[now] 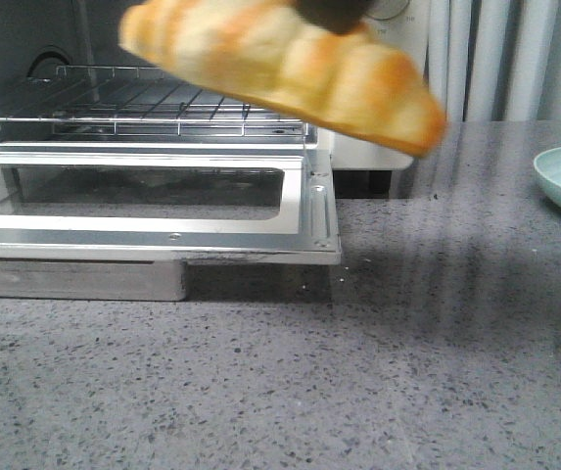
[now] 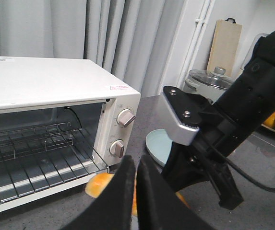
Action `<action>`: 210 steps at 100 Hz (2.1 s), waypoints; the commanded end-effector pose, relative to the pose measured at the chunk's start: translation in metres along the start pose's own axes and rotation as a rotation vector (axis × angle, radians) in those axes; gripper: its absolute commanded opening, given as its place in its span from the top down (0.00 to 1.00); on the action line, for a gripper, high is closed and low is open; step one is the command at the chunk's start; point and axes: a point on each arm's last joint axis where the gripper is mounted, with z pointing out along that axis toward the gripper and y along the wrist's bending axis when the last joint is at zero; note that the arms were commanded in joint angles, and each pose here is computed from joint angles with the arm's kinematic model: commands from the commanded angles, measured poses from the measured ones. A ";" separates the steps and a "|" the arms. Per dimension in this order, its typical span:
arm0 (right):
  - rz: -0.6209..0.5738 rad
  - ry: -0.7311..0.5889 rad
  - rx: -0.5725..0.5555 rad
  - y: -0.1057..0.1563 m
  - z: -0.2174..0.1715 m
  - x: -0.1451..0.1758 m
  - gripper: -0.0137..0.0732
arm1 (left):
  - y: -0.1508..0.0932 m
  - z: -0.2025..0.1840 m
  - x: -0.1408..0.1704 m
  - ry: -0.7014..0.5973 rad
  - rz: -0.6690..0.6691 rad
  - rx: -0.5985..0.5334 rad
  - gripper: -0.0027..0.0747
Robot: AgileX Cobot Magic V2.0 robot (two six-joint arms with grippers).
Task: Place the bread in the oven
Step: 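Lift the bread roll with the right gripper and carry it toward the oven, then lower the bread roll onto the oven rack and open the right gripper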
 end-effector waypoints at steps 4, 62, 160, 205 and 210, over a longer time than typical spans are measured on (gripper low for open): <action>-0.068 -0.024 0.076 0.000 -0.014 -0.018 0.92 | -0.001 -0.001 -0.012 -0.073 -0.026 0.003 0.99; -0.202 -0.112 0.410 -0.021 0.018 -0.087 0.92 | -0.001 -0.001 -0.010 -0.059 -0.022 0.007 0.99; -0.244 -0.238 0.543 -0.060 0.047 -0.107 0.57 | -0.003 -0.001 -0.007 -0.022 -0.021 0.024 0.99; -0.240 -0.227 0.529 -0.051 0.046 -0.107 0.37 | 0.002 -0.002 -0.011 -0.067 0.020 -0.034 0.99; -0.245 -0.220 0.523 -0.046 0.044 -0.107 0.37 | 0.002 -0.003 -0.012 -0.080 0.024 -0.042 0.99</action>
